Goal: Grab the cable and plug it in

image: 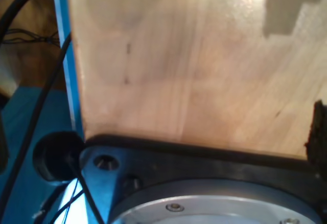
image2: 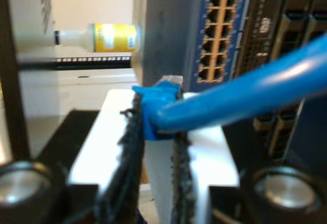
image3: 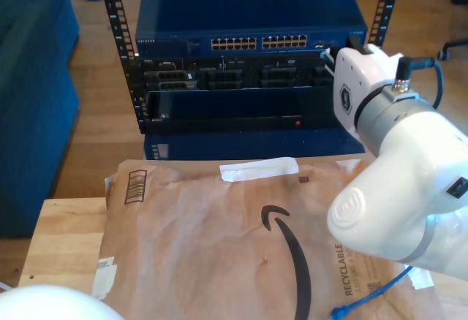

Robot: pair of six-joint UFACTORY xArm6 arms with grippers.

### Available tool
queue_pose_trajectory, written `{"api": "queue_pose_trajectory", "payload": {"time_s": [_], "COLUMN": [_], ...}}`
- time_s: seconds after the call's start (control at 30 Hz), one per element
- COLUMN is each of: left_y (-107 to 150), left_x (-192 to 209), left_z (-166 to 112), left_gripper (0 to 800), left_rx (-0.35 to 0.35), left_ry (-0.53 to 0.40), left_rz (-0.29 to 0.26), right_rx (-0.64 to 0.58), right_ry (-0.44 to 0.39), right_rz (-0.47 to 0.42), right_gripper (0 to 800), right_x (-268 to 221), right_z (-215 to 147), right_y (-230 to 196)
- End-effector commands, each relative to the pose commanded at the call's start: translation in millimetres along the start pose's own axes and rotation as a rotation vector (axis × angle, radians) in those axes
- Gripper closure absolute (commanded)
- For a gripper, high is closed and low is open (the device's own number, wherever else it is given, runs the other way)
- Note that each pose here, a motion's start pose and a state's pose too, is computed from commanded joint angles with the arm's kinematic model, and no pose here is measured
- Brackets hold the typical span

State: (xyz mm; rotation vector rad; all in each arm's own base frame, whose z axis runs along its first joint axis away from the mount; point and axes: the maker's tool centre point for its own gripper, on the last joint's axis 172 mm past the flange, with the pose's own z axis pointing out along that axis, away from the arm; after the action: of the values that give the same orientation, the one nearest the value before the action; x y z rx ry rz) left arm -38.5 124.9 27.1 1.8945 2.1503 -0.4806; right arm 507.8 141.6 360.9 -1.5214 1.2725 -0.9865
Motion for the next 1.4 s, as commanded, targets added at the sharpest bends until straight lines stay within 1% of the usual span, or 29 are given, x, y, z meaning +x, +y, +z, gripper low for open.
{"api": "queue_pose_trajectory", "payload": {"time_s": [0.2,0.23,0.3,0.33,0.47,0.57,0.6,0.73,0.77,0.93,1.03,1.1,1.2,1.3,1.4], "left_y": [0,0,0,0,0,0,0,0,0,0,0,0,0,0,0], "left_x": [0,0,0,0,0,0,0,0,0,0,0,0,0,0,0], "left_z": [0,0,0,0,0,0,0,0,0,0,0,0,0,0,0], "left_gripper": [2,2,2,2,2,2,2,2,2,2,2,2,2,2,2], "left_rx": [0.000,0.000,0.000,0.000,0.000,0.000,0.000,0.000,0.000,0.000,0.000,-0.001,0.000,0.000,-0.001], "left_ry": [0.000,0.000,0.000,0.000,0.000,0.000,0.000,0.000,0.000,0.000,0.000,0.000,0.000,0.000,0.000], "left_rz": [0.000,0.000,0.000,0.000,0.000,0.000,0.000,0.000,0.000,0.000,0.000,-0.001,0.000,0.000,-0.001], "right_rx": [0.001,-0.008,-0.054,-0.064,-0.062,-0.104,-0.101,-0.057,-0.045,-0.039,-0.032,-0.042,-0.021,-0.038,-0.058], "right_ry": [-0.007,-0.002,0.005,0.004,-0.021,-0.038,-0.049,-0.053,-0.058,-0.101,-0.105,-0.101,-0.100,-0.088,-0.091], "right_rz": [-0.006,0.001,-0.012,-0.015,-0.018,-0.047,-0.055,-0.065,-0.062,-0.073,-0.075,-0.103,-0.109,-0.122,-0.150], "right_gripper": [798,798,798,798,798,798,798,799,800,800,800,800,800,800,800], "right_x": [-3,-2,-3,-4,-19,-35,-45,-61,-65,-91,-95,-94,-95,-89,-86], "right_z": [0,1,12,14,13,23,26,44,46,40,43,46,50,56,54], "right_y": [0,4,27,32,31,54,54,31,23,22,17,24,11,22,37]}}
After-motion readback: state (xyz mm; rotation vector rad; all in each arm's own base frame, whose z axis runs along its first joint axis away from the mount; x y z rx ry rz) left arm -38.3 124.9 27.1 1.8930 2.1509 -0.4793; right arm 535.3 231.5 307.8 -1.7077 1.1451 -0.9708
